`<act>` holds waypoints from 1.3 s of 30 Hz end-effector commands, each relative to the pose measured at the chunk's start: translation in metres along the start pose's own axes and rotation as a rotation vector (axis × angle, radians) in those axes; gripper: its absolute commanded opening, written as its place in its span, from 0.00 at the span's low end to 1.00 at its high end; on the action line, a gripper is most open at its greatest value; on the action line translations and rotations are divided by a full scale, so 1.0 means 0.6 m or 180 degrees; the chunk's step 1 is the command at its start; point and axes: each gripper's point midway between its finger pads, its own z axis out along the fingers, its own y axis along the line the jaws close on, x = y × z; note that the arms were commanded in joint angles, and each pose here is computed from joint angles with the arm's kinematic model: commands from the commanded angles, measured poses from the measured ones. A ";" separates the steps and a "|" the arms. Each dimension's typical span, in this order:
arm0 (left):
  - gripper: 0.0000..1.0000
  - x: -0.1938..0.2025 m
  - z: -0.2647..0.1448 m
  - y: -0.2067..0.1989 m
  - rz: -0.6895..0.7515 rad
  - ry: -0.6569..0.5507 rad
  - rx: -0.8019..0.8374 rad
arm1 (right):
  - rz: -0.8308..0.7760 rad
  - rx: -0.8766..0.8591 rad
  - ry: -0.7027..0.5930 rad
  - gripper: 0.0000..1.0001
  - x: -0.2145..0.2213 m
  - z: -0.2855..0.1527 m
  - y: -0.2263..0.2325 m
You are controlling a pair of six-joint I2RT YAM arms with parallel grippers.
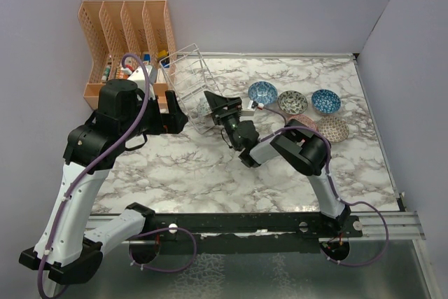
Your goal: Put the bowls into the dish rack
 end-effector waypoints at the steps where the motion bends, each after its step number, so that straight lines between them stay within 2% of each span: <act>1: 0.99 -0.018 -0.013 -0.007 -0.0005 -0.0117 0.0017 | 0.0094 -0.0025 0.0047 0.99 -0.006 -0.005 0.022; 19: 0.99 -0.028 -0.014 -0.010 -0.0032 -0.0147 0.0009 | -0.0035 0.0475 0.0155 0.99 -0.036 -0.078 -0.002; 23: 0.99 -0.032 -0.016 -0.010 -0.0033 -0.0161 -0.0007 | -0.0200 0.0659 0.0337 0.99 -0.038 -0.101 0.007; 28: 0.99 -0.041 -0.020 -0.011 -0.0011 -0.0206 -0.0010 | -0.0756 0.1084 0.0728 0.99 -0.043 -0.133 0.044; 30: 0.99 -0.046 -0.021 -0.014 -0.0011 -0.0223 0.0000 | -0.1137 0.1278 0.0787 0.99 -0.063 -0.144 0.070; 39: 0.99 -0.069 -0.030 -0.017 -0.0001 -0.0363 -0.0021 | -0.2811 0.2505 0.0667 1.00 -0.234 -0.234 0.143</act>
